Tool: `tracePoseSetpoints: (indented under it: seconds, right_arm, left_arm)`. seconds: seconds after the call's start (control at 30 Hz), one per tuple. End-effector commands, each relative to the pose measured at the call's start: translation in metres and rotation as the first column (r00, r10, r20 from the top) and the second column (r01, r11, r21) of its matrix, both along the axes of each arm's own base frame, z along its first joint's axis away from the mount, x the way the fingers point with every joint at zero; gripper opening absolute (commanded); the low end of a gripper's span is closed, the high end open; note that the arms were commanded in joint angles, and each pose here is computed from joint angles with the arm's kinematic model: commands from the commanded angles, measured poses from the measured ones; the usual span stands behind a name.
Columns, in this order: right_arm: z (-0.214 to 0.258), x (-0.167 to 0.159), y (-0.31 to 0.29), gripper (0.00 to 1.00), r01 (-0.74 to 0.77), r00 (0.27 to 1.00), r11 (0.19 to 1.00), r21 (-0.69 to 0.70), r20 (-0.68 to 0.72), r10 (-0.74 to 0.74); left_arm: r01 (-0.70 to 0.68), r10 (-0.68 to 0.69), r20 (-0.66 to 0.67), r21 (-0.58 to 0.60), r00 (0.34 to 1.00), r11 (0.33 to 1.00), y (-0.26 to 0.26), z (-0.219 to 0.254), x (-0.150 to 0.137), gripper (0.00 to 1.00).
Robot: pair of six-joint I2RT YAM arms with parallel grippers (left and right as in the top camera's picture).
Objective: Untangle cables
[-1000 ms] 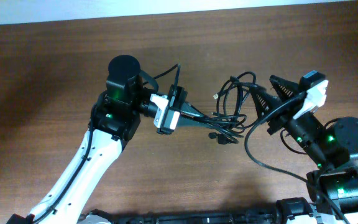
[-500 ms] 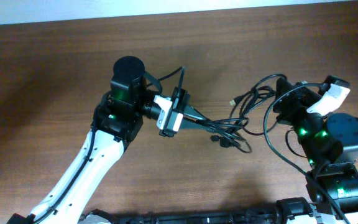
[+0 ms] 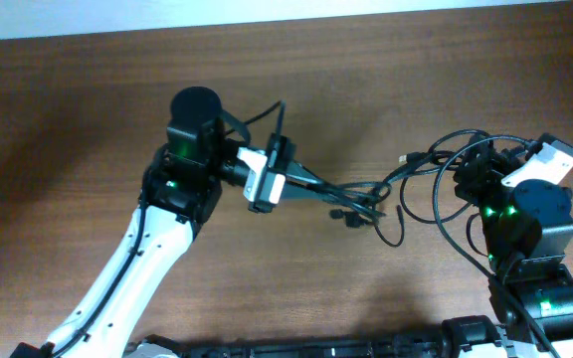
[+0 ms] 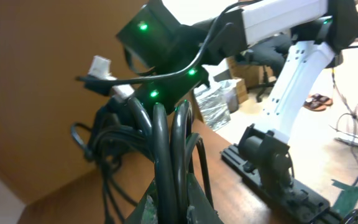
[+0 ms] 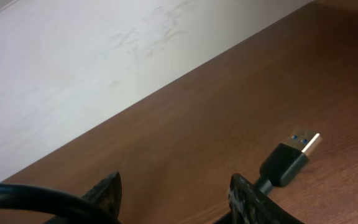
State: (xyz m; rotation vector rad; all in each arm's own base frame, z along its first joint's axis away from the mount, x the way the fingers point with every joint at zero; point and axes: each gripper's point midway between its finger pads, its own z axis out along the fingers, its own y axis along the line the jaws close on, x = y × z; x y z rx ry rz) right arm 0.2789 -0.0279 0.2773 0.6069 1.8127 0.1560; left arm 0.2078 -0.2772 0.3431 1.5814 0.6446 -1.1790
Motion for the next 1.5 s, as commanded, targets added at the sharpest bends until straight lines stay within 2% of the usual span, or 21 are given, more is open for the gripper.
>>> tracePoseSetpoints:
  seconds: [0.0, 0.07, 0.47, 0.57, 0.7, 0.8, 0.87, 1.0, 1.17, 1.3, 1.4, 1.47]
  right_arm:
    - [0.005, -0.003, -0.012, 0.54, 0.069, 0.998, 0.998, -0.010, 0.013, -0.069]
    - [0.004, -0.003, -0.012, 0.57, 0.068, 0.998, 0.998, -0.010, 0.010, -0.068]
    - [0.004, -0.003, -0.011, 0.64, 0.063, 0.998, 0.998, -0.009, 0.008, -0.063]
    - [0.004, -0.002, -0.008, 0.70, 0.047, 0.999, 0.999, -0.003, 0.010, -0.047]
    - [0.010, 0.002, 0.005, 0.74, -0.029, 0.999, 0.999, 0.019, 0.039, 0.029]
    - [0.023, 0.008, 0.030, 0.76, -0.191, 0.978, 0.981, -0.042, 0.078, 0.194]
    - [0.034, 0.010, 0.054, 0.79, -0.344, 0.928, 0.930, -0.129, 0.106, 0.358]
    - [0.049, 0.003, 0.094, 0.80, -0.551, 0.791, 0.790, -0.269, 0.134, 0.598]
    - [0.053, -0.006, 0.114, 0.80, -0.635, 0.686, 0.667, -0.389, 0.111, 0.719]
    - [0.052, -0.013, 0.125, 0.80, -0.649, 0.605, 0.524, -0.552, 0.045, 0.795]
    - [0.048, -0.012, 0.122, 0.79, -0.612, 0.600, 0.440, -0.657, -0.023, 0.800]
    - [0.047, -0.004, 0.108, 0.76, -0.560, 0.666, 0.455, -0.692, -0.049, 0.744]
  left_arm:
    - [-0.023, 0.024, 0.035, -0.019, 0.999, 1.000, 0.014, 0.005, 0.009, 0.00]
    - [-0.043, 0.044, 0.035, -0.019, 0.998, 0.999, 0.018, 0.005, 0.014, 0.00]
    - [-0.079, 0.079, 0.032, -0.018, 0.996, 0.997, 0.026, 0.005, 0.024, 0.00]
    - [-0.075, 0.076, 0.031, -0.018, 0.997, 0.997, 0.026, 0.005, 0.023, 0.00]
    - [-0.050, 0.050, 0.018, -0.012, 0.999, 0.999, 0.020, 0.004, 0.016, 0.00]
    - [-0.028, 0.028, 0.018, -0.012, 0.999, 1.000, 0.015, 0.004, 0.010, 0.00]
    - [-0.024, 0.024, 0.018, -0.012, 1.000, 1.000, 0.014, 0.004, 0.009, 0.00]
    - [-0.023, 0.024, 0.017, -0.012, 1.000, 1.000, 0.014, 0.004, 0.009, 0.00]
    - [-0.022, 0.022, 0.006, -0.008, 1.000, 1.000, 0.014, 0.003, 0.008, 0.00]
    - [-0.015, 0.015, -0.011, -0.001, 1.000, 1.000, 0.012, 0.002, 0.006, 0.00]
    - [-0.015, 0.015, -0.026, 0.005, 1.000, 1.000, 0.012, 0.001, 0.006, 0.00]
    - [-0.015, 0.015, -0.043, 0.012, 0.999, 1.000, 0.012, -0.001, 0.006, 0.00]
